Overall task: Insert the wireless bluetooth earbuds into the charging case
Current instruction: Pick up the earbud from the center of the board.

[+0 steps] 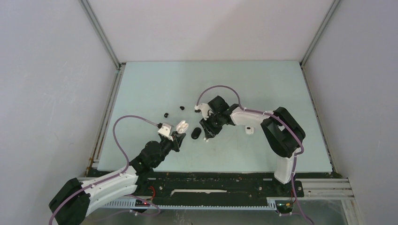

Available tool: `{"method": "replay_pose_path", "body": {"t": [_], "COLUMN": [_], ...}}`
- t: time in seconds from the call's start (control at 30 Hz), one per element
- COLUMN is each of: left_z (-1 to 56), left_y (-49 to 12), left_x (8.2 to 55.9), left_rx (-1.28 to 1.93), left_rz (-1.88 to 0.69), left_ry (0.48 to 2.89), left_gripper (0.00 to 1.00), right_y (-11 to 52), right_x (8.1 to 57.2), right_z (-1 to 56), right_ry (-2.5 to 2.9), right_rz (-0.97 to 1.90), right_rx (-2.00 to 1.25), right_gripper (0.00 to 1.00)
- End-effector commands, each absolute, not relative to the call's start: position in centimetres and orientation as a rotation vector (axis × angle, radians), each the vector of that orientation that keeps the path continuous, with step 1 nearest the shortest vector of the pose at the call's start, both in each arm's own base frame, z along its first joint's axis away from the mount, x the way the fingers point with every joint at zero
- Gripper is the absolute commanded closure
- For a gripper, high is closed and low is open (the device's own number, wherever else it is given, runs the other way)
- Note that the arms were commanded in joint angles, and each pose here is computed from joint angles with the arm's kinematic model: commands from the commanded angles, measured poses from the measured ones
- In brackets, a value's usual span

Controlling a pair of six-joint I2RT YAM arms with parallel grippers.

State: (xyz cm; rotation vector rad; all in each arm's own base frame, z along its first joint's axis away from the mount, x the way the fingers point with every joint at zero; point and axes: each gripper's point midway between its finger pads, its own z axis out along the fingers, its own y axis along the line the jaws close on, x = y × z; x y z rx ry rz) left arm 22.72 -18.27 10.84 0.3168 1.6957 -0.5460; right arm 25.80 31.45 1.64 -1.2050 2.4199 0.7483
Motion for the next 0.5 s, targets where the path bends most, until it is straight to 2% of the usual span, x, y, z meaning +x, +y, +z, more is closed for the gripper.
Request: {"method": "replay_pose_path", "body": {"t": [0.0, 0.2, 0.47], "left_z": [12.2, 12.2, 12.1], "left_y": [-18.3, -18.3, -18.3], "left_x": [23.1, 23.1, 23.1], "left_rx": [0.278, 0.278, 0.28], "left_rz": [-0.566, -0.566, -0.565], "left_ry": [1.655, 1.656, 1.659], "left_gripper": [1.0, 1.0, 1.0], "right_y": [32.6, 32.9, 32.8], "right_x": [25.1, 24.8, 24.8], "right_z": [1.5, 1.8, 2.5], "right_ry": [2.401, 2.385, 2.372], "right_rz": [0.74, 0.71, 0.695], "right_rx": [-1.271, -1.286, -1.289], "right_gripper": [0.64, 0.7, 0.91]}}
